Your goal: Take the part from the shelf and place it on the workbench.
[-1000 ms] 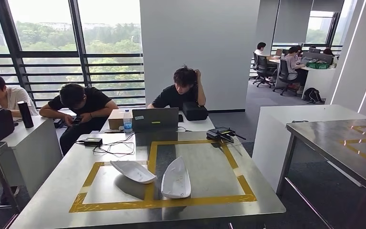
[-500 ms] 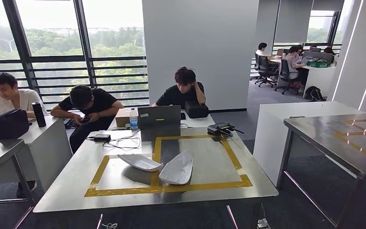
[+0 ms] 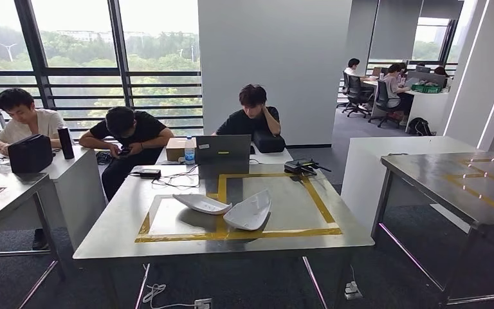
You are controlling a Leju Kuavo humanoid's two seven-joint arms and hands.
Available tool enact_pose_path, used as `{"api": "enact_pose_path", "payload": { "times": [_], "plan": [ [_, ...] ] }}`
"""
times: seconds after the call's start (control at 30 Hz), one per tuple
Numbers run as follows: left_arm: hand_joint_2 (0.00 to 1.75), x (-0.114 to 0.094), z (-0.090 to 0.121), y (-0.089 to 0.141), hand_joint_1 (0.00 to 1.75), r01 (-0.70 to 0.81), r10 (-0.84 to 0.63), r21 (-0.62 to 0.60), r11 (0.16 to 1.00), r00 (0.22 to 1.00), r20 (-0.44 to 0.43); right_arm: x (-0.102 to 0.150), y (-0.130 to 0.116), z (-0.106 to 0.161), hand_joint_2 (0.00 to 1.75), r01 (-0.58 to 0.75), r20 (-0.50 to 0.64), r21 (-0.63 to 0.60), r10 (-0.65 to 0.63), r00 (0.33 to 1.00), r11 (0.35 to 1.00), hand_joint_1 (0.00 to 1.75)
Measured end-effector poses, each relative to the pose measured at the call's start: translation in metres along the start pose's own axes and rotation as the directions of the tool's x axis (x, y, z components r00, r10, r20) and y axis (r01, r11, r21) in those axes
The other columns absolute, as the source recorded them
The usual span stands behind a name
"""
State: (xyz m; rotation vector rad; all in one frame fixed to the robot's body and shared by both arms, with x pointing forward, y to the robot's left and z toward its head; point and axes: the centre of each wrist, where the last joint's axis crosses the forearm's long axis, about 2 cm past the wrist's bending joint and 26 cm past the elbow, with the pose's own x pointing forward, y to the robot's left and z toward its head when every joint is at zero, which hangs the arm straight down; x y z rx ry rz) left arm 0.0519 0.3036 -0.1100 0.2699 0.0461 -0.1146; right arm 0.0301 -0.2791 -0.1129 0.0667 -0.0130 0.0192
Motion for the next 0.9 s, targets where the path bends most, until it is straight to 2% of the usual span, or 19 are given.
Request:
{"api": "enact_pose_path", "payload": {
  "times": [0.07,0.33,0.4,0.47,0.53,0.7,0.9],
  "plan": [
    [1.75,0.000,0.000,0.000,0.00,-0.001,0.001,-0.003,1.000,0.999,0.033,0.002,-0.001,0.000,1.75,0.005,0.023,-0.008,-0.005,1.000,1.000,0.00],
    [1.75,-0.007,-0.002,0.001,0.00,0.048,-0.048,0.006,0.999,0.997,0.068,0.004,-0.006,0.001,1.75,-0.032,0.099,-0.012,0.033,0.995,0.999,0.00],
    [1.75,-0.015,-0.003,-0.001,0.00,0.047,-0.046,-0.006,0.999,0.997,0.061,0.007,-0.010,0.001,0.87,-0.026,0.115,-0.027,0.029,0.993,0.999,0.00],
    [0.87,-0.025,-0.004,-0.003,0.00,0.043,-0.042,-0.022,0.999,0.998,0.049,0.012,-0.013,0.002,0.00,-0.016,0.136,-0.044,0.022,0.990,0.999,0.00],
    [0.00,-0.034,-0.004,-0.005,0.00,0.036,-0.035,-0.037,0.999,0.999,0.042,0.017,-0.017,0.003,0.00,-0.006,0.158,-0.061,0.016,0.987,0.998,0.00],
    [0.00,-0.049,-0.006,-0.008,0.00,0.018,-0.016,-0.067,0.998,0.999,0.034,0.023,-0.024,0.005,0.00,0.005,0.194,-0.090,0.013,0.981,0.996,0.00],
    [0.00,-0.051,-0.006,-0.008,0.00,-0.007,0.013,-0.090,0.996,0.998,0.064,0.015,-0.027,0.004,0.00,0.012,0.203,-0.103,0.009,0.979,0.995,0.00]
  ]
}}
